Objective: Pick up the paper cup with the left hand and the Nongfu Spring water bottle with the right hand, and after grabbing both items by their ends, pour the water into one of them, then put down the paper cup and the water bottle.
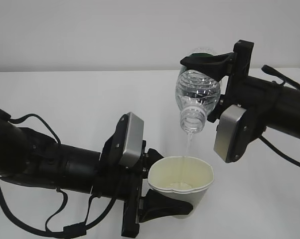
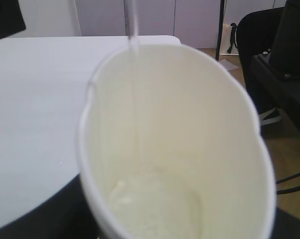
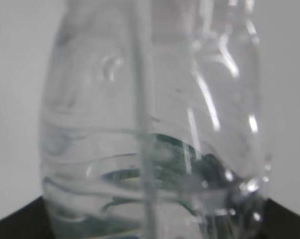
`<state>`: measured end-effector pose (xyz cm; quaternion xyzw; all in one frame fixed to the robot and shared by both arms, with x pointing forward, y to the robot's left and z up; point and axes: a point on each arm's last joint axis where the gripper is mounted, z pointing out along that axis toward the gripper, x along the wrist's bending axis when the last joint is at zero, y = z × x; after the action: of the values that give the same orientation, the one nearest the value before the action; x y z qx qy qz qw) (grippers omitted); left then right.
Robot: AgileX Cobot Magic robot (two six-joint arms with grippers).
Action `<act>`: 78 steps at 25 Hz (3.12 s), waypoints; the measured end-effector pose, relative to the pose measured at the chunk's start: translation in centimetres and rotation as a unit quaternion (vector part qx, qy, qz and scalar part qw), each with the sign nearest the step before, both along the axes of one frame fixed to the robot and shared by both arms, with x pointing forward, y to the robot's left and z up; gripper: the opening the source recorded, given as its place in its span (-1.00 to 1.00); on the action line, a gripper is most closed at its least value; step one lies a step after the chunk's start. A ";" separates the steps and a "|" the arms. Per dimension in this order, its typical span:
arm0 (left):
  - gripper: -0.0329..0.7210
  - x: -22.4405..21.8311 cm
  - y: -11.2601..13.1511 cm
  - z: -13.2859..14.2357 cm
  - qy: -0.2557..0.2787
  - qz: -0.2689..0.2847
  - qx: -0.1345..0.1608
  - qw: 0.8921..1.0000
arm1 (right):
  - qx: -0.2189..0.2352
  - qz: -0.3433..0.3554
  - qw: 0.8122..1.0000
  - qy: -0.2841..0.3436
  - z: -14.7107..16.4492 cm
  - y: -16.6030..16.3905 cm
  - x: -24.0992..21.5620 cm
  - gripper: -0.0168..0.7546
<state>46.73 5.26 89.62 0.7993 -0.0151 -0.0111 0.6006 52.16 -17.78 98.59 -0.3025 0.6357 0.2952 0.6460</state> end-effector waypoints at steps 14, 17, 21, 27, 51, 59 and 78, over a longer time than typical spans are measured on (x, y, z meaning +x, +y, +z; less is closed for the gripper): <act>0.20 0.0 0.0 0.0 0.000 0.000 0.000 1.000 | 0.000 0.000 1.000 0.000 0.0 0.0 0.0 0.25; 0.20 0.0 0.0 0.0 0.000 0.001 0.000 1.000 | 0.000 0.000 1.000 0.000 0.0 0.0 0.0 0.25; 0.20 0.1 0.0 0.0 0.002 0.006 -0.002 1.000 | 0.000 0.000 1.000 0.000 0.0 0.0 0.0 0.25; 0.20 0.1 0.0 0.0 0.005 0.008 -0.003 1.000 | -0.002 0.000 1.000 -0.003 0.0 0.0 0.0 0.25; 0.20 0.1 0.0 0.1 0.007 0.010 -0.003 1.000 | -0.004 0.001 1.000 -0.009 0.0 0.0 0.0 0.25; 0.20 0.1 0.0 0.1 0.007 0.010 -0.003 1.000 | -0.004 0.001 1.000 -0.009 0.0 0.0 0.0 0.25; 0.20 0.1 0.0 0.1 0.008 0.010 -0.003 1.000 | -0.003 0.000 1.000 -0.009 0.1 0.0 0.0 0.25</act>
<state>46.87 5.24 89.67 0.7976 -0.0022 -0.0119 0.6031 52.16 -17.78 98.65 -0.3074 0.6310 0.2904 0.6504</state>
